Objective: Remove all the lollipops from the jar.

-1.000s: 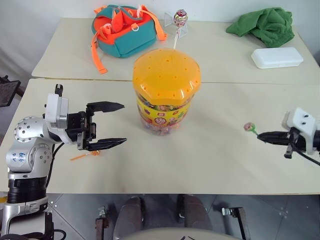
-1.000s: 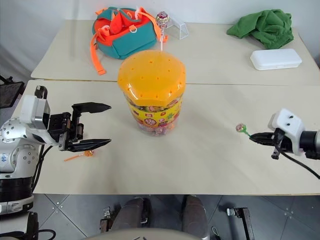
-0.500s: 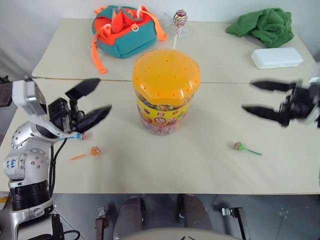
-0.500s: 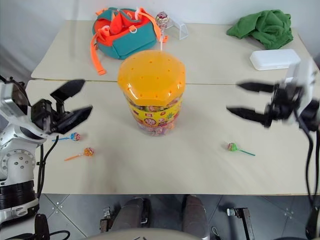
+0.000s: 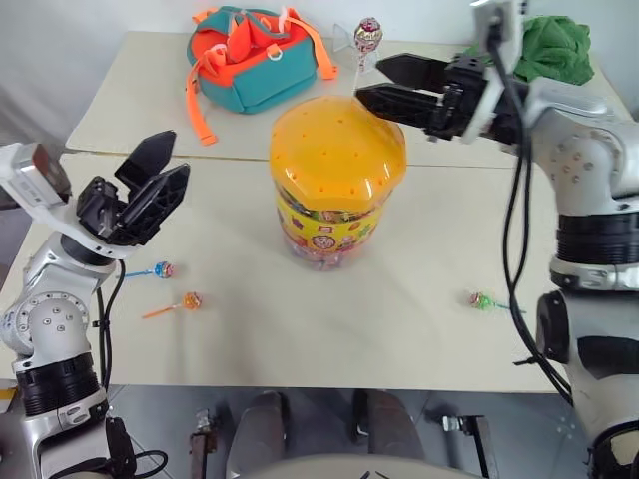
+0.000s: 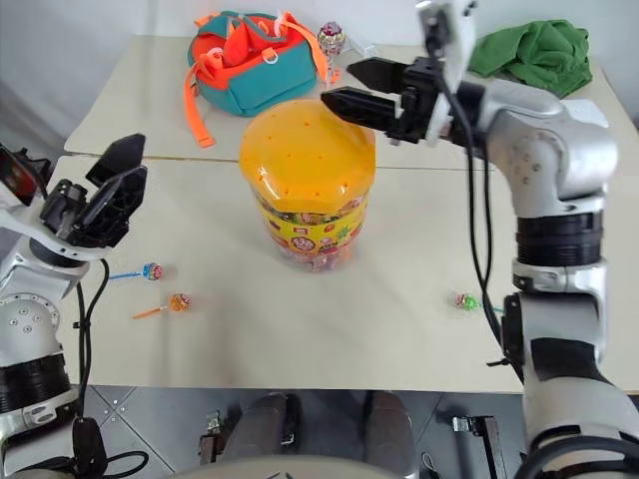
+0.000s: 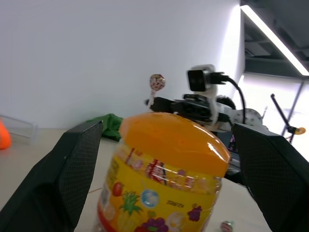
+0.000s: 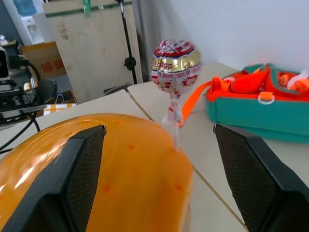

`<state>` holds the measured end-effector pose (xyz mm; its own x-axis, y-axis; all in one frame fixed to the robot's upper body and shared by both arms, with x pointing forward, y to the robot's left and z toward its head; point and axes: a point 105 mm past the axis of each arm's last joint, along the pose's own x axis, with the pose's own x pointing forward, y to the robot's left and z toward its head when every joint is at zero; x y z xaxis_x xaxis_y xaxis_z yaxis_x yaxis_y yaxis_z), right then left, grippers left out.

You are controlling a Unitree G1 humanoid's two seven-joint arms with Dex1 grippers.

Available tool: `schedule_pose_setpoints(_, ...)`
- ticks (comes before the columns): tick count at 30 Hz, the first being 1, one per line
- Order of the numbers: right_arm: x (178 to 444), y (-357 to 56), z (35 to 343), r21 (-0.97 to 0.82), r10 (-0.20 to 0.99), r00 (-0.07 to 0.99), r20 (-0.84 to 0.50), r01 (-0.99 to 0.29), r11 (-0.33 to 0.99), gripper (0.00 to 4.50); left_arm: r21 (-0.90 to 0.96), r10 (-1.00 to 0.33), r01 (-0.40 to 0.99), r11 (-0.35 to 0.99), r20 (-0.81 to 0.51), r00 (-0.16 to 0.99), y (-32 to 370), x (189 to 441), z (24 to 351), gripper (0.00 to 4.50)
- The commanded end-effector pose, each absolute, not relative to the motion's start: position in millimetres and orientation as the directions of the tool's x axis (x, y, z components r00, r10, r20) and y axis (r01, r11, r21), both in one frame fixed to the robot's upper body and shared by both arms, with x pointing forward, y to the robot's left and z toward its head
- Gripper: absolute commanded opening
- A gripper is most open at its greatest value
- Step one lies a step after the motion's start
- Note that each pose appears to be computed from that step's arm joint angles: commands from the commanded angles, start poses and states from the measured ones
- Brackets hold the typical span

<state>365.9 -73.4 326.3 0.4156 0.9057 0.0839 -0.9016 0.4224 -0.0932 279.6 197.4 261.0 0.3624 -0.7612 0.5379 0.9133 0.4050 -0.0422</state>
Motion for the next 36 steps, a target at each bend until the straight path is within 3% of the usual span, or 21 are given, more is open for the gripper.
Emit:
schedule_pose_setpoints(1,368.8,-65.1,341.3,-0.121,0.896,0.430,0.111,-0.889,0.441,3.72,0.028,-0.772,0.930,0.365,0.568,0.286,189.2,271.0,277.2,4.50)
schedule_pose_setpoints(6,369.1,-56.7,344.0,-0.116,0.909,0.397,0.127,-0.904,0.411,2.58,0.045,-0.765,0.932,0.359,0.586,0.267,185.1,271.0,283.3,4.50)
schedule_pose_setpoints(14,370.0,-61.3,349.4,-0.134,0.907,0.391,0.155,-0.902,0.411,0.02,0.062,-0.770,0.935,0.350,0.587,0.250,184.9,268.0,285.7,4.50)
schedule_pose_setpoints(18,368.3,-85.8,375.6,-0.128,0.879,0.379,0.290,-0.895,0.428,0.02,0.116,-0.809,0.935,0.336,0.544,0.223,180.5,267.3,284.3,4.50)
schedule_pose_setpoints(20,354.7,-104.3,396.0,-0.161,0.867,0.312,0.388,-0.903,0.398,0.02,0.153,-0.848,0.937,0.314,0.489,0.205,176.7,266.3,279.8,4.50)
schedule_pose_setpoints(22,342.8,-128.2,404.2,-0.191,0.867,0.305,0.394,-0.896,0.401,0.02,0.202,-0.908,0.945,0.258,0.385,0.166,170.4,261.8,270.1,4.50)
schedule_pose_setpoints(24,342.6,-155.2,393.2,-0.202,0.873,0.394,0.287,-0.866,0.457,0.02,0.255,-0.953,0.945,0.207,0.272,0.135,166.7,258.1,259.0,4.50)
schedule_pose_setpoints(27,343.9,-192.4,351.6,-0.224,0.842,0.539,-0.003,-0.821,0.525,0.02,0.284,-0.980,0.948,0.144,0.176,0.096,165.4,252.9,248.5,4.50)
schedule_pose_setpoints(29,337.9,-227.3,310.6,-0.220,0.749,0.614,-0.247,-0.789,0.574,0.02,0.290,-0.988,0.951,0.109,0.139,0.071,163.8,249.4,243.6,4.50)
schedule_pose_setpoints(31,327.8,-257.3,270.8,-0.196,0.651,0.640,-0.407,-0.758,0.623,0.02,0.301,-0.994,0.951,0.074,0.097,0.047,161.1,246.7,236.4,4.50)
schedule_pose_setpoints(36,313.4,-310.0,193.1,-0.278,0.455,0.675,-0.580,-0.690,0.668,0.02,0.365,-0.998,0.929,0.066,0.017,0.064,158.6,253.9,220.4,4.50)
